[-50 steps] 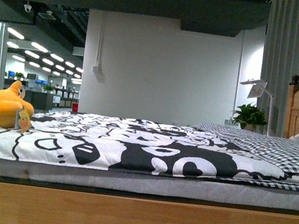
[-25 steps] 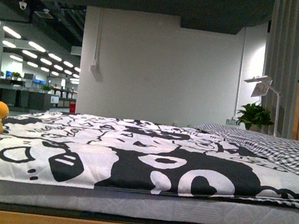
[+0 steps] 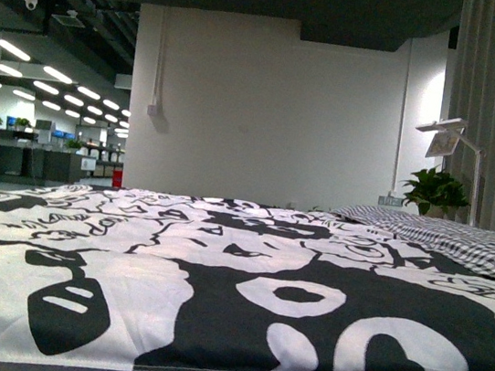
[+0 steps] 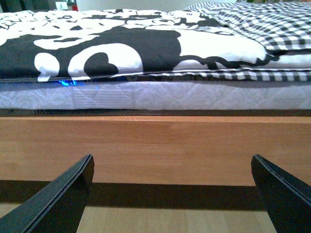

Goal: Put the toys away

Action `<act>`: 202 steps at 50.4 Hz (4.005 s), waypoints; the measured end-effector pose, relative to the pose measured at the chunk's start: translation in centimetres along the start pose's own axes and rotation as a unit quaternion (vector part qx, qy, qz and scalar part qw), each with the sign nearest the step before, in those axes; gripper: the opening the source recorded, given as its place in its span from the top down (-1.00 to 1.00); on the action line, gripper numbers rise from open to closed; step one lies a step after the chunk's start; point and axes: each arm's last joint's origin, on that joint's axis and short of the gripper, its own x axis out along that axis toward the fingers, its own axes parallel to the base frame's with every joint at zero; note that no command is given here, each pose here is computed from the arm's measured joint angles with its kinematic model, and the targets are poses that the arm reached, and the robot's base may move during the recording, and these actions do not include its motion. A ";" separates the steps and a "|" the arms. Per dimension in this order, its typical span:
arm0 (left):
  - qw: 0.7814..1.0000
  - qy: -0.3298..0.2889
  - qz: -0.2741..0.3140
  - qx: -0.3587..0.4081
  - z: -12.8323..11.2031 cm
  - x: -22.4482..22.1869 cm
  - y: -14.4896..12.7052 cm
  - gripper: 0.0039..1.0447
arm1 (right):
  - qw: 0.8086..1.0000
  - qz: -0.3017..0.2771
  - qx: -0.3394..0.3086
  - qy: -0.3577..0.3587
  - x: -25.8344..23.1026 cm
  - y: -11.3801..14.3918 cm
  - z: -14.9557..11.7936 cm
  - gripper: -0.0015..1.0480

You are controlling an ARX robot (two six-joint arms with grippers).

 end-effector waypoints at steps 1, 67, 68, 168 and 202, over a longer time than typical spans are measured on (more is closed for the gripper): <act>1.000 0.000 0.000 0.000 0.0 0.0 0.0 -0.88 | 1.000 0.000 0.000 0.000 0.0 0.0 0.0 -0.87; 1.000 0.000 0.003 0.000 0.0 0.0 0.0 -0.88 | 1.000 0.004 0.000 0.001 0.0 0.0 0.0 -0.87; 1.000 0.000 0.003 0.000 0.0 0.0 0.0 -0.88 | 1.000 0.004 0.000 0.000 0.0 0.0 0.0 -0.87; 1.000 0.000 0.002 0.000 0.0 0.0 0.0 -0.88 | 0.988 0.147 -0.051 0.022 18.9 11.5 10.5 -0.87; 1.000 0.000 0.002 0.000 0.0 0.0 0.0 -0.88 | 0.992 0.091 -0.090 0.019 19.5 10.9 9.9 -0.02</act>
